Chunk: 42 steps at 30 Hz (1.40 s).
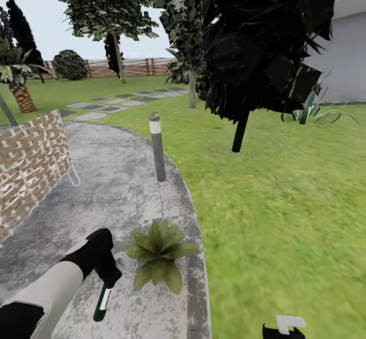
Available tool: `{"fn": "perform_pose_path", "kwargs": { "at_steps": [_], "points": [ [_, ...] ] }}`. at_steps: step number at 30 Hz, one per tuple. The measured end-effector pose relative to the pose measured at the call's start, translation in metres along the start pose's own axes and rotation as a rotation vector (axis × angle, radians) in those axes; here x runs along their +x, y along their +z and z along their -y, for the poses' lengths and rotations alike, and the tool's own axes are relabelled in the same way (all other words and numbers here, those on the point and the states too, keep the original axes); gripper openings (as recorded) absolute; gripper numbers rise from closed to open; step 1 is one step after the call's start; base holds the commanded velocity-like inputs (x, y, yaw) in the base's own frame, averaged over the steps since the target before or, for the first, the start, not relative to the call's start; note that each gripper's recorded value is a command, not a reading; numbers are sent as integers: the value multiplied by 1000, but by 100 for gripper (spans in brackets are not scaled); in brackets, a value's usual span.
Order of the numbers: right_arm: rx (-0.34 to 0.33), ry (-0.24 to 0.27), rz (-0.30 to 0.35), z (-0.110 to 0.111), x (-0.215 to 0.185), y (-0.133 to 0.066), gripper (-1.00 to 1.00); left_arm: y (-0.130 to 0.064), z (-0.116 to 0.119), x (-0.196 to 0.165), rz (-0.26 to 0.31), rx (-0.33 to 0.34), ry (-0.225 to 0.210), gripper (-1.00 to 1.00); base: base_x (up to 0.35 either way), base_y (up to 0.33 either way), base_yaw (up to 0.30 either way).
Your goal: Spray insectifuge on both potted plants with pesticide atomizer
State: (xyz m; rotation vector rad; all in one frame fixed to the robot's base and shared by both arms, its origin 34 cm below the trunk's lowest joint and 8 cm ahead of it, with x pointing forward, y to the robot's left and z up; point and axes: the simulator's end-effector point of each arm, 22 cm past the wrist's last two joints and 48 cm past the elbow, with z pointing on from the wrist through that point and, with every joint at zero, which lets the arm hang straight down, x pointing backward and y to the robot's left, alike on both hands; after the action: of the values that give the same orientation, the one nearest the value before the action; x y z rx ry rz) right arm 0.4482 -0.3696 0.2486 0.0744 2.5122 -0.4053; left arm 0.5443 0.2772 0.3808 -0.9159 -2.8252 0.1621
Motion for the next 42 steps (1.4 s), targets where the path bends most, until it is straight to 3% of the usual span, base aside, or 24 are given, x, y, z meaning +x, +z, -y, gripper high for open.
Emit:
{"fn": "perform_pose_path", "kwargs": {
  "at_steps": [12,27,42],
  "points": [
    [0,1,-1,0,0,0,100,2,3,-1,0,-1,3,-100,65,-19,270],
    [0,1,0,0,0,0,100,14,8,10,-24,13,1,-100,18,-2,77],
    [17,-8,0,15,0,2,100,13,1,10,-22,-17,2,-100,1,-244,23]
  ]
}}
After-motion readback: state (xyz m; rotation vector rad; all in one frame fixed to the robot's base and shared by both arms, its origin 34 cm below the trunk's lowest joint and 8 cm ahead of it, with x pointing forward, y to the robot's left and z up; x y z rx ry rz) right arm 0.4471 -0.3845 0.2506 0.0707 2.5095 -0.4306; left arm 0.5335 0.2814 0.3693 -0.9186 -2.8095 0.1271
